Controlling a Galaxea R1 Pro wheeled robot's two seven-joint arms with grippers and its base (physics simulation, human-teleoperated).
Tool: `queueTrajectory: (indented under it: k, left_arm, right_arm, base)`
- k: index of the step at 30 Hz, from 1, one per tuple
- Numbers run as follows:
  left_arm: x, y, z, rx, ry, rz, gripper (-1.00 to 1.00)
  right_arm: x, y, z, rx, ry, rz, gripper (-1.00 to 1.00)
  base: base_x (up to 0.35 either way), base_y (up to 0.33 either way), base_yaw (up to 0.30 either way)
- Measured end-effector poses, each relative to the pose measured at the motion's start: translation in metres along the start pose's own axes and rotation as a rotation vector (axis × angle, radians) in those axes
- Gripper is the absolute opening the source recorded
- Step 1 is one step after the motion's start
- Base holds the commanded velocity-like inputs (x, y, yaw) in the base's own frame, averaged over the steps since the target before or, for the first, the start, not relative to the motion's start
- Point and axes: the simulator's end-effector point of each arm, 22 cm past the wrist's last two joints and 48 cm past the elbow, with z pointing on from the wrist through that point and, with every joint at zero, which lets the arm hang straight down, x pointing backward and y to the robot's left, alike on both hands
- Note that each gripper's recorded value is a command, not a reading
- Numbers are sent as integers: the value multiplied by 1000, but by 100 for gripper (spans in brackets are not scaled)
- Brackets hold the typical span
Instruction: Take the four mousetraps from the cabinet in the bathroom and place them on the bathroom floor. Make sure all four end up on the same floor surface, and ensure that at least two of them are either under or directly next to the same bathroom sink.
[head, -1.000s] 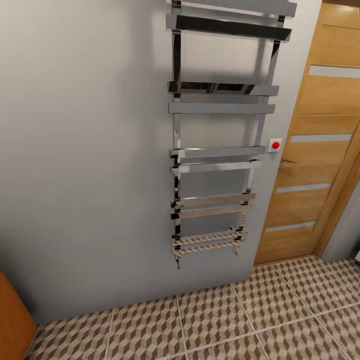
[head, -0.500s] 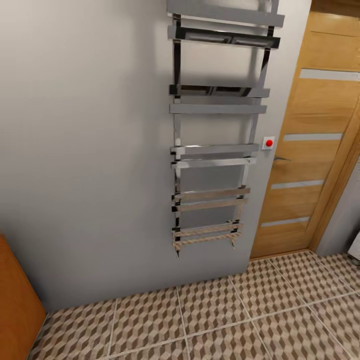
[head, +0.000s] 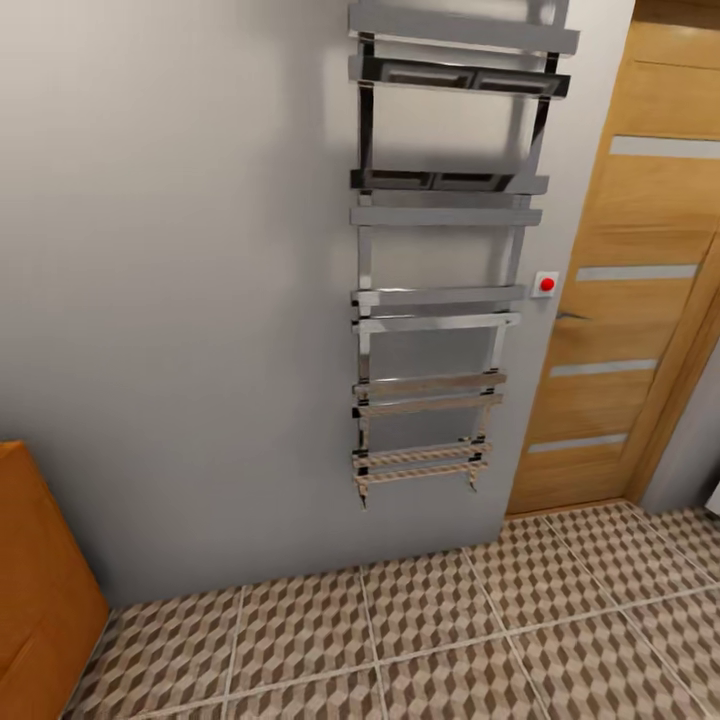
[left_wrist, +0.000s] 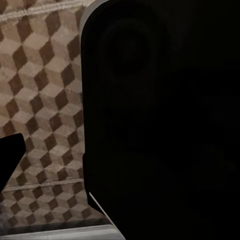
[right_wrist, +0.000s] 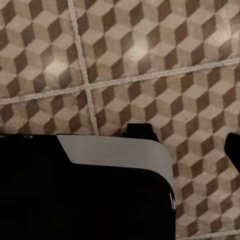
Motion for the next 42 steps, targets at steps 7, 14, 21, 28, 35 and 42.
queueTrajectory:
  k: [7,14,21,28,35,42]
  left_arm:
    - [2,0,0,1,5,0,100]
    - [4,-2,0,3,11,0,100]
    - [6,-4,0,5,16,0,100]
    - [8,-4,0,6,22,0,100]
    - [11,-4,-1,5,28,0,100]
    - [13,-4,-1,5,34,0,100]
  right_arm:
    - [2,0,0,0,3,-1,100]
    - [4,0,0,0,9,-1,100]
    - [6,0,1,1,14,-1,100]
    - [8,1,1,0,20,-2,100]
    - [11,16,1,-17,27,1,100]
    - [14,22,1,-25,34,4,100]
  base:
    - [0,0,234]
    - [0,0,248]
    - [0,0,249]
    - [0,0,249]
    - [0,0,249]
    - [0,0,249]
